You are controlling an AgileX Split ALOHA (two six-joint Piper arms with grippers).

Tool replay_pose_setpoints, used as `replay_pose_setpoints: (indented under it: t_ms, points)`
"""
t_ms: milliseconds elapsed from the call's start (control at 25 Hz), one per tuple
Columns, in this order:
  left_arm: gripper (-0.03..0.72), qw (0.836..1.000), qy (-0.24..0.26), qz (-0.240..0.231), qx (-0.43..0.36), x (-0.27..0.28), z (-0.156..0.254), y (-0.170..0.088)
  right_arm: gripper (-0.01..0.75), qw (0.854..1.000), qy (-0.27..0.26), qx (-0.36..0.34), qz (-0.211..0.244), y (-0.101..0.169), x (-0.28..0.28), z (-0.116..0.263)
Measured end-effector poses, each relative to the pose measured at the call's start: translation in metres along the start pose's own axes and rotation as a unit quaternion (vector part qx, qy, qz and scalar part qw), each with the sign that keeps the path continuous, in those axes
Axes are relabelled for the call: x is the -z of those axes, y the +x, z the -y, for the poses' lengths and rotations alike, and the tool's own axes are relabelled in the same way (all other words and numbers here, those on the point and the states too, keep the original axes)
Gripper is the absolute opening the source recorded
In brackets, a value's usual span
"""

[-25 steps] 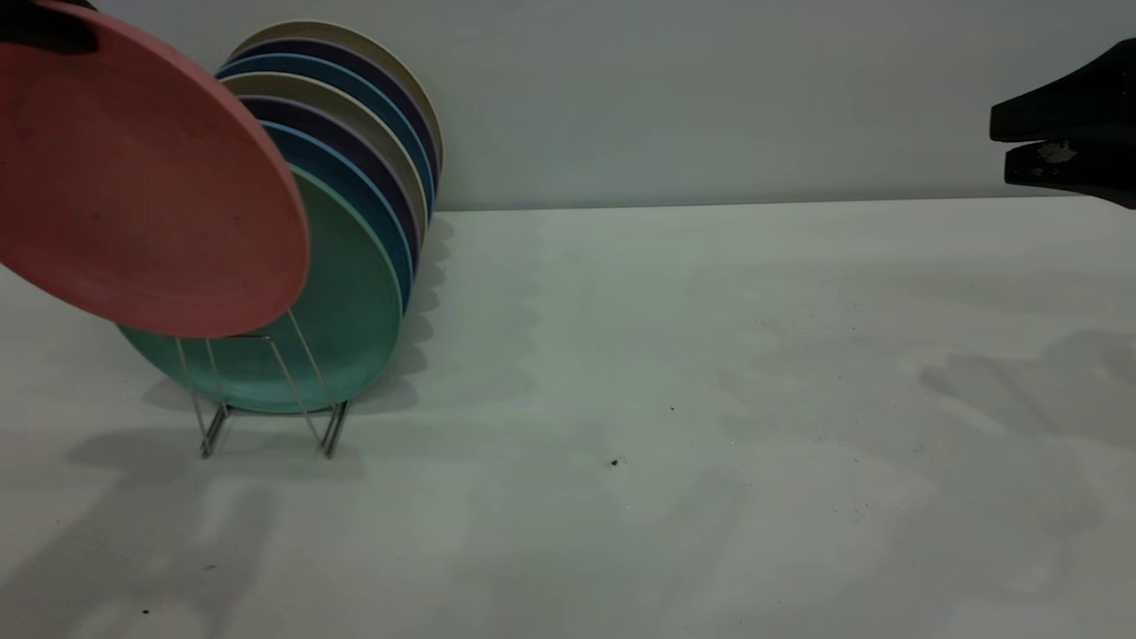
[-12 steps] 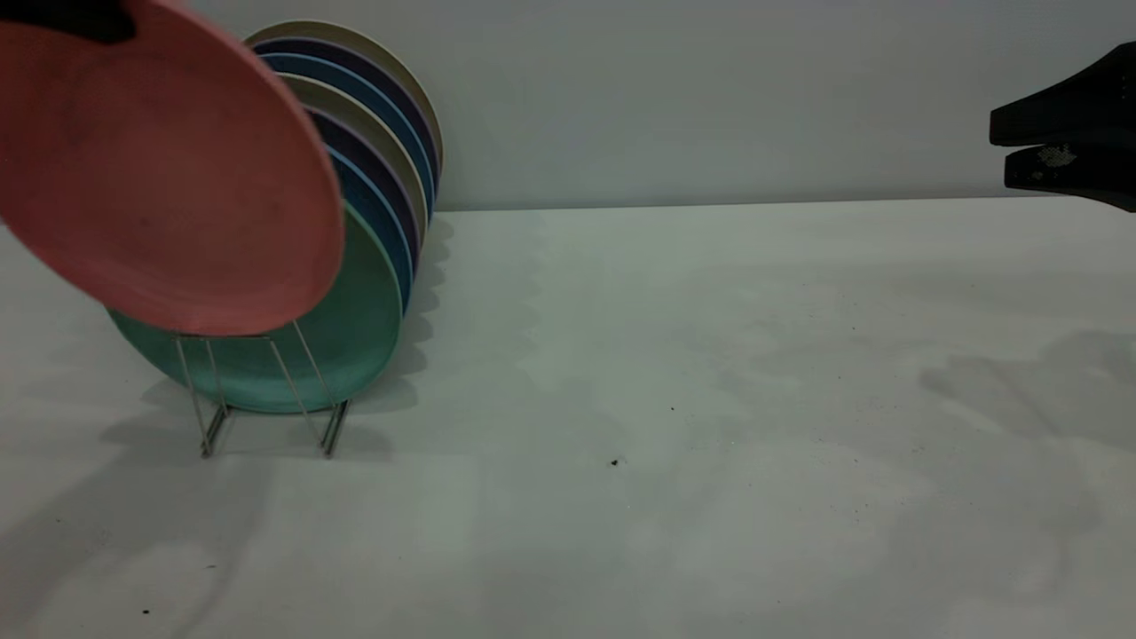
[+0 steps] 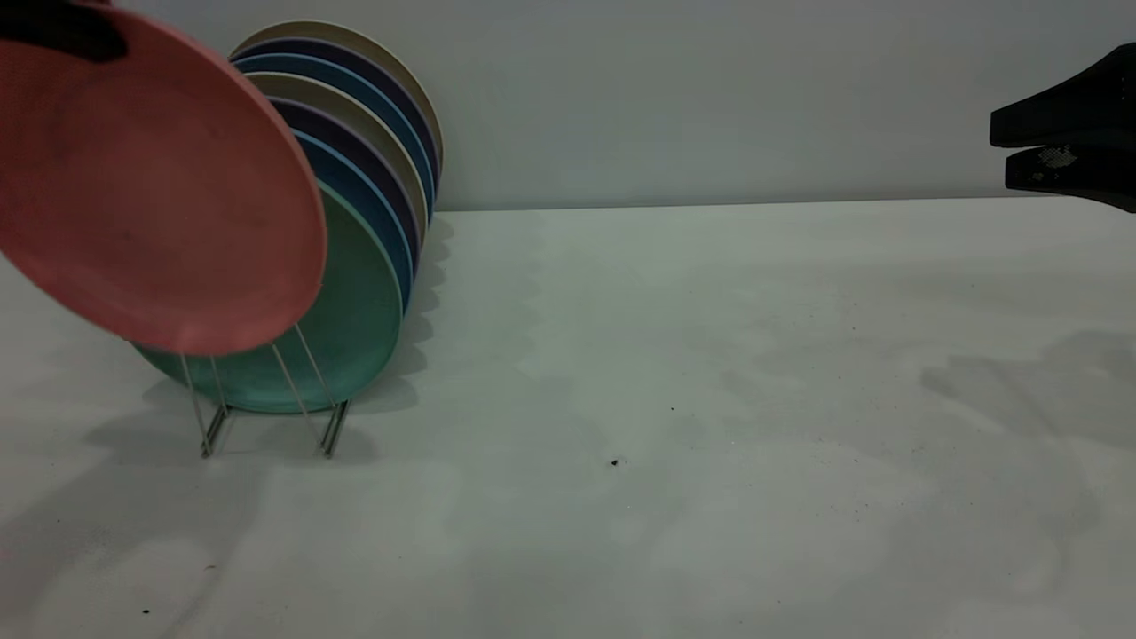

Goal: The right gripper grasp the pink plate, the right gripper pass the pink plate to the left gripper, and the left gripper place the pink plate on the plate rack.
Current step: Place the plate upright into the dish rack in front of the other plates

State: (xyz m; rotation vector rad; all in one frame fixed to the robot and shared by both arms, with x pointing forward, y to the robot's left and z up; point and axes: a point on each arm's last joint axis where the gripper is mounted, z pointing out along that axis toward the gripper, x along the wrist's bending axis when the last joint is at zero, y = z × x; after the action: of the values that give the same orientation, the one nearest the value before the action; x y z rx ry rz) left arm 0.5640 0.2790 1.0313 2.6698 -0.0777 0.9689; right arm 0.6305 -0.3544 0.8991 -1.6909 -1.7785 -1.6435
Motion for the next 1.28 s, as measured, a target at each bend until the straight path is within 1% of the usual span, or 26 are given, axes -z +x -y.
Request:
replay_pose_setpoints:
  t_ms: [80, 240, 400, 480, 560, 840, 1000, 1160, 1280]
  points:
    - [0.054, 1.000, 0.003, 0.002, 0.000, -0.003, 0.002, -0.001, 0.480, 1.000, 0.000, 0.000, 0.000, 0.000, 0.000, 0.000]
    - [0.054, 1.000, 0.007, -0.008, -0.004, 0.000, 0.001, 0.001, 0.480, 1.000, 0.000, 0.000, 0.001, 0.000, 0.000, 0.000]
    - [0.054, 0.999, 0.010, -0.038, -0.014, 0.018, -0.004, 0.007, 0.480, 1.000, 0.000, 0.000, 0.004, -0.001, 0.000, 0.000]
    - [0.054, 0.999, 0.011, -0.045, -0.020, 0.023, -0.005, 0.009, 0.480, 1.000, -0.001, 0.000, 0.006, -0.001, 0.000, 0.000]
    - [0.054, 0.999, 0.013, -0.044, -0.023, 0.023, -0.005, 0.009, 0.480, 1.000, -0.001, 0.000, 0.006, -0.001, 0.000, 0.000]
    - [0.054, 1.000, 0.017, -0.015, -0.016, 0.002, 0.003, 0.003, 0.480, 1.000, -0.001, 0.000, 0.007, -0.001, 0.000, 0.000]
    - [0.054, 0.999, 0.022, -0.013, -0.027, 0.001, 0.003, 0.003, 0.480, 1.000, -0.001, 0.000, 0.007, -0.001, 0.000, 0.000]
    - [0.054, 0.997, 0.035, -0.027, -0.058, 0.005, -0.001, 0.006, 0.480, 1.000, 0.000, 0.001, 0.008, -0.001, 0.000, 0.000]
    - [0.054, 0.996, 0.031, -0.028, -0.075, 0.005, -0.009, 0.006, 0.480, 1.000, 0.000, 0.001, 0.010, -0.002, 0.000, 0.000]
